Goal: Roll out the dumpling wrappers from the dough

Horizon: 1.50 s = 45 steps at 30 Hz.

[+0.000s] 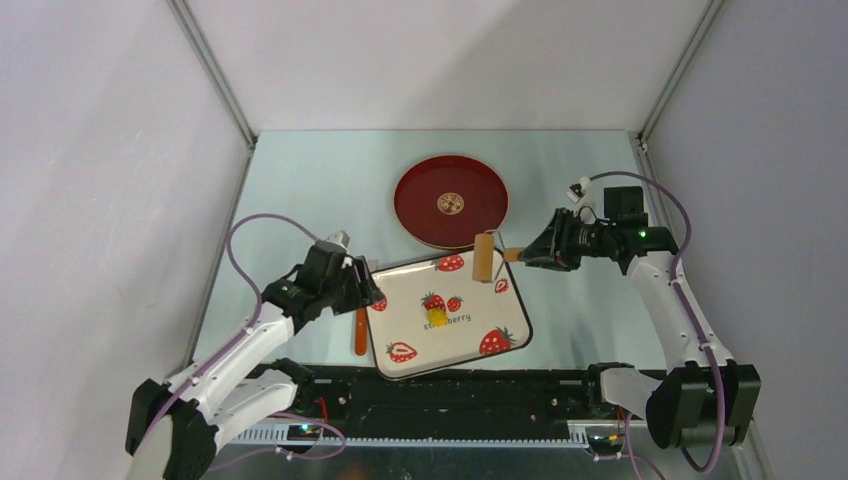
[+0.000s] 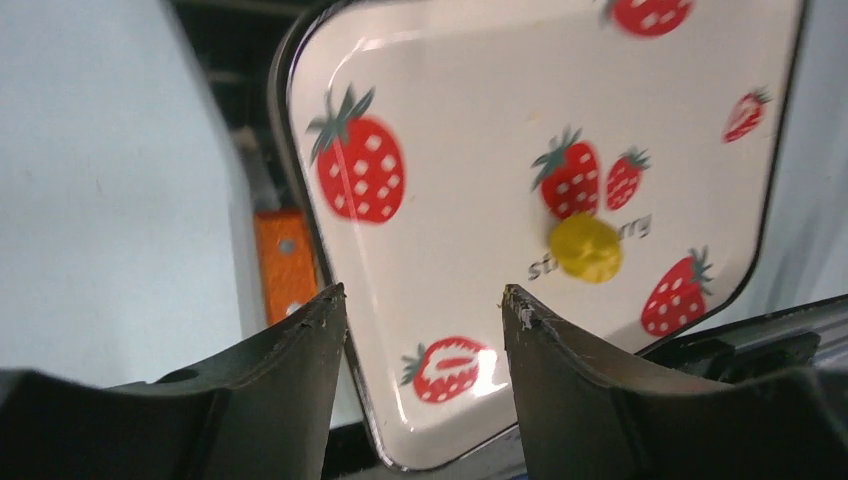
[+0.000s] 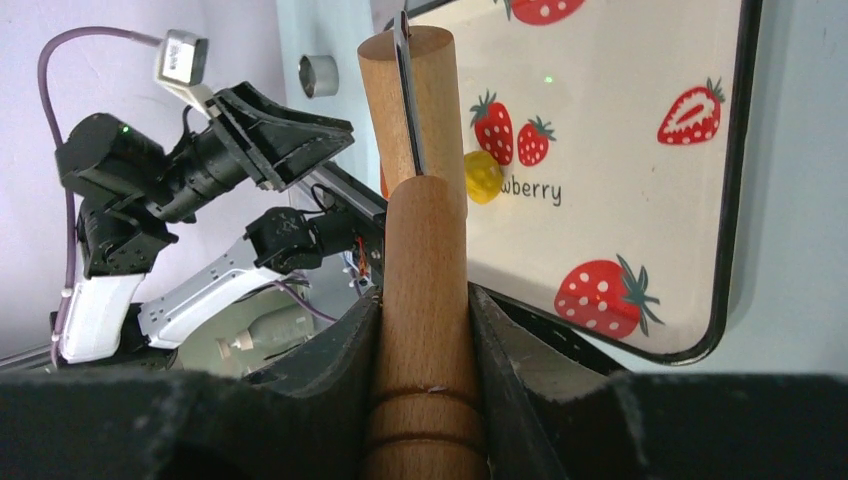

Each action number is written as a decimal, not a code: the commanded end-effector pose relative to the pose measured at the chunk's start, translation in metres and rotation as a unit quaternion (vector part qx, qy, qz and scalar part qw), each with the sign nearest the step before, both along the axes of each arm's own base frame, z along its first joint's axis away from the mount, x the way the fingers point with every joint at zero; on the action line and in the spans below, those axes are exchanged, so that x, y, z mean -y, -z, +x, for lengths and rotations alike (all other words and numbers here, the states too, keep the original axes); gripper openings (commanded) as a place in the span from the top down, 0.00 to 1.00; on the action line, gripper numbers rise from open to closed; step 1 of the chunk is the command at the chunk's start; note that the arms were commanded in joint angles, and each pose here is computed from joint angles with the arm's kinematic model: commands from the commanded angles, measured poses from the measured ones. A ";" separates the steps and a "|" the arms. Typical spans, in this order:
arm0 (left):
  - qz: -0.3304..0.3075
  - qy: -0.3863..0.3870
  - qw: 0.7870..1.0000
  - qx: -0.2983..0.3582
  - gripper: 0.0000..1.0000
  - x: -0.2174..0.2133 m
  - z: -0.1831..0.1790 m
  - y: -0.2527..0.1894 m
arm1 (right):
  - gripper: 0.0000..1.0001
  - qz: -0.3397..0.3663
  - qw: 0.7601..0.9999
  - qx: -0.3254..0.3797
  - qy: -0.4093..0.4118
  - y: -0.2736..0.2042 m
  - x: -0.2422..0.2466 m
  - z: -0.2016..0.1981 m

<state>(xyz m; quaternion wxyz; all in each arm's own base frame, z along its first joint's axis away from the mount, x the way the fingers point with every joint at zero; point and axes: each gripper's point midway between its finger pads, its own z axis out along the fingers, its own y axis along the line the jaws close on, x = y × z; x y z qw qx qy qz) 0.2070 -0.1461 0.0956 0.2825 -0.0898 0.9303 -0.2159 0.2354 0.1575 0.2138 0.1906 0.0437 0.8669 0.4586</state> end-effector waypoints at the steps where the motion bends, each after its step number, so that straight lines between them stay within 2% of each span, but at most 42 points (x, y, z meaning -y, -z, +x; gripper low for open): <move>1: -0.014 -0.030 0.996 -0.082 0.37 -0.001 -0.022 0.023 | 1.00 0.000 1.000 0.016 -0.019 -0.013 0.001 -0.013; 6: 0.002 -0.032 0.994 -0.101 0.42 -0.005 -0.026 0.036 | 1.00 -0.001 1.000 0.010 -0.015 -0.009 0.005 -0.015; 19: 0.027 -0.010 0.988 -0.150 0.45 0.000 -0.024 0.060 | 1.00 0.008 1.000 0.007 0.003 -0.009 0.014 -0.015; 28: 0.032 0.031 0.989 -0.144 0.54 0.011 -0.011 0.061 | 1.00 0.000 1.000 0.006 0.005 -0.007 0.019 -0.018; 30: 0.039 0.040 0.988 -0.147 0.60 0.013 -0.006 0.061 | 1.00 -0.001 1.000 0.007 0.005 -0.007 0.019 -0.019; 32: 0.045 0.052 0.987 -0.147 0.73 0.016 0.000 0.062 | 1.00 -0.002 1.000 0.009 0.004 -0.007 0.019 -0.019; 34: 0.055 0.064 0.985 -0.153 0.80 0.018 0.005 0.066 | 1.00 -0.006 1.000 0.009 0.002 -0.006 0.020 -0.021; 40: 0.076 0.102 0.980 -0.151 0.90 0.026 0.024 0.069 | 1.00 -0.025 1.000 0.005 -0.003 0.001 0.022 -0.026; 45: 0.087 0.104 0.980 -0.149 0.98 0.027 0.035 0.069 | 1.00 -0.047 0.999 -0.003 -0.007 0.006 0.021 -0.027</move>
